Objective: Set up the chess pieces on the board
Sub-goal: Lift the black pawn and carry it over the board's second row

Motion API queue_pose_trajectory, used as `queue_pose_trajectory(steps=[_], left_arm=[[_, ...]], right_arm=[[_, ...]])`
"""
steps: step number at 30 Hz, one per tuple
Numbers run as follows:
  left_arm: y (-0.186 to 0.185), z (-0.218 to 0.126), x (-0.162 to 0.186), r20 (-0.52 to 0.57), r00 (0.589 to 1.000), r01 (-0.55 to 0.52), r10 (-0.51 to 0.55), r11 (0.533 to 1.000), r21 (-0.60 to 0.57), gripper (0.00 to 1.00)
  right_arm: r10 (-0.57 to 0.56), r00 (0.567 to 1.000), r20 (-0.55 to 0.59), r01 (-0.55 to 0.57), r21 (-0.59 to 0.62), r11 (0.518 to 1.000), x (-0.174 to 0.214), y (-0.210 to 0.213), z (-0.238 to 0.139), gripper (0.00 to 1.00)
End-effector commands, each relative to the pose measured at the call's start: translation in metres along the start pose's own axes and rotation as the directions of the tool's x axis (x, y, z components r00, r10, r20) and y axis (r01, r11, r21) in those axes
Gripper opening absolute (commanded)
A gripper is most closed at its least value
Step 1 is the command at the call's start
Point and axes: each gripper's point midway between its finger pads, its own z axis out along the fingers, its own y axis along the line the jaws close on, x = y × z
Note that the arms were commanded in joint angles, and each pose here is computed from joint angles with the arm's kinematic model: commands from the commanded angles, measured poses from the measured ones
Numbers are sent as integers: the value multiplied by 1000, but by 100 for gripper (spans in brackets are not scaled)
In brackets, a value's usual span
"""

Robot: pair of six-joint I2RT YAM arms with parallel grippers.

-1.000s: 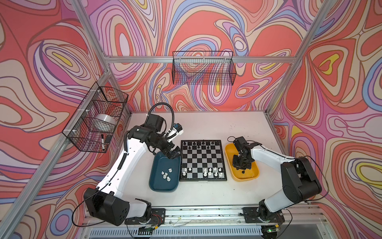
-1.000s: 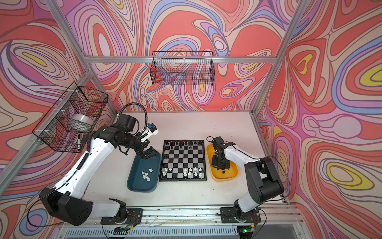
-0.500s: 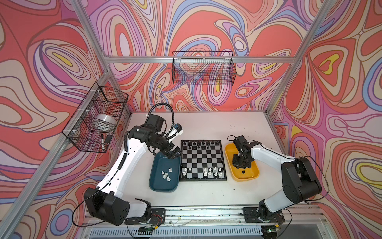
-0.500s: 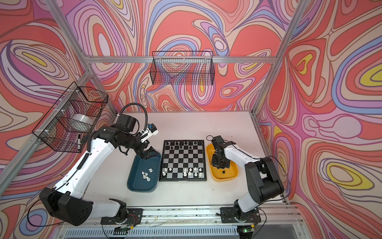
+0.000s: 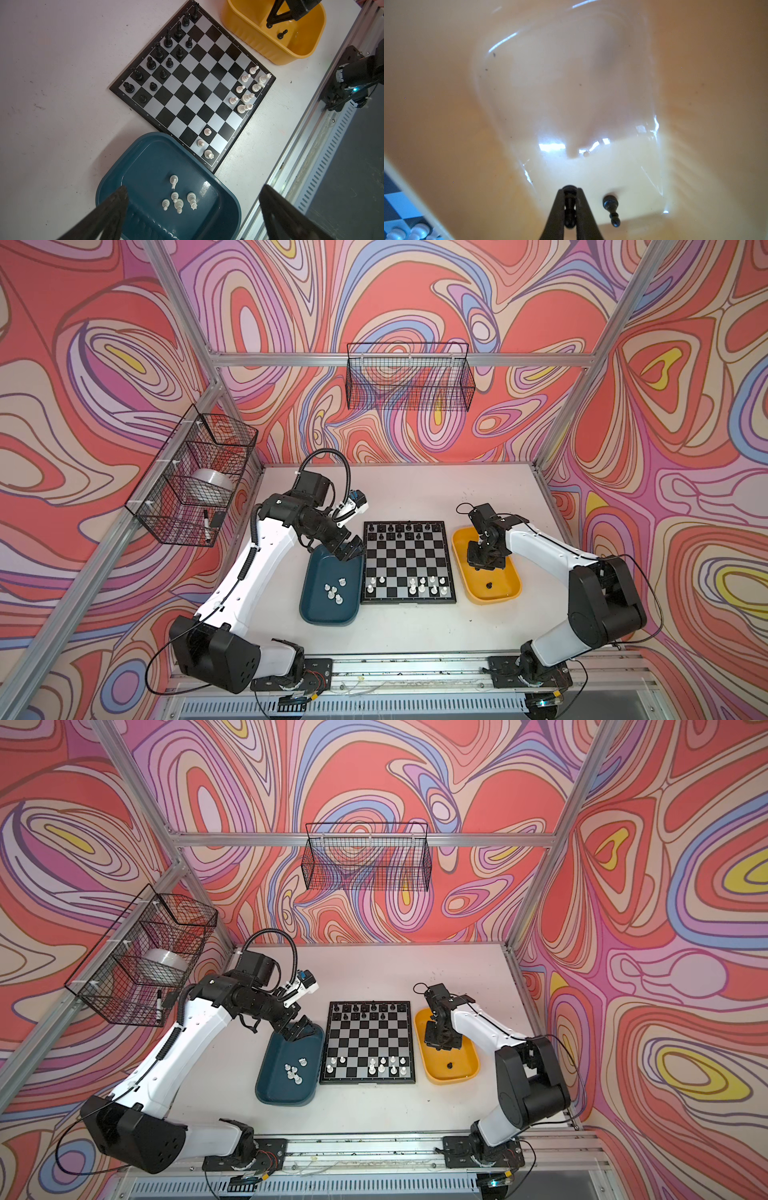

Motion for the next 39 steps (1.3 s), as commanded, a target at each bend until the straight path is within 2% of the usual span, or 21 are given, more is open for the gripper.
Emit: queue_pose_trajectory(steps=[1,12,21,31,39], left_arm=[[-4,-3,2,5,1000,-21,21,1000,1,98],[-5,-4,2,8,1000,-22,22,1000,-3,98],[-4,-3,3,10,1000,-26,26,1000,-7,98],[-5,-7,0,21,999,-30,30,999,-11,98],[-4,-10,-1,25,999,-35,36,999,-30,98]], right_arm=[[-13,1000,6,13,17,1000,-6,-2,-7,10],[-62,998,33,61,17,998,-23,15,-25,10],[-132,988,79,134,-19,991,-45,61,-41,10],[-191,976,104,199,-67,978,-69,119,-31,10],[-219,970,102,227,-83,970,-77,141,-16,10]])
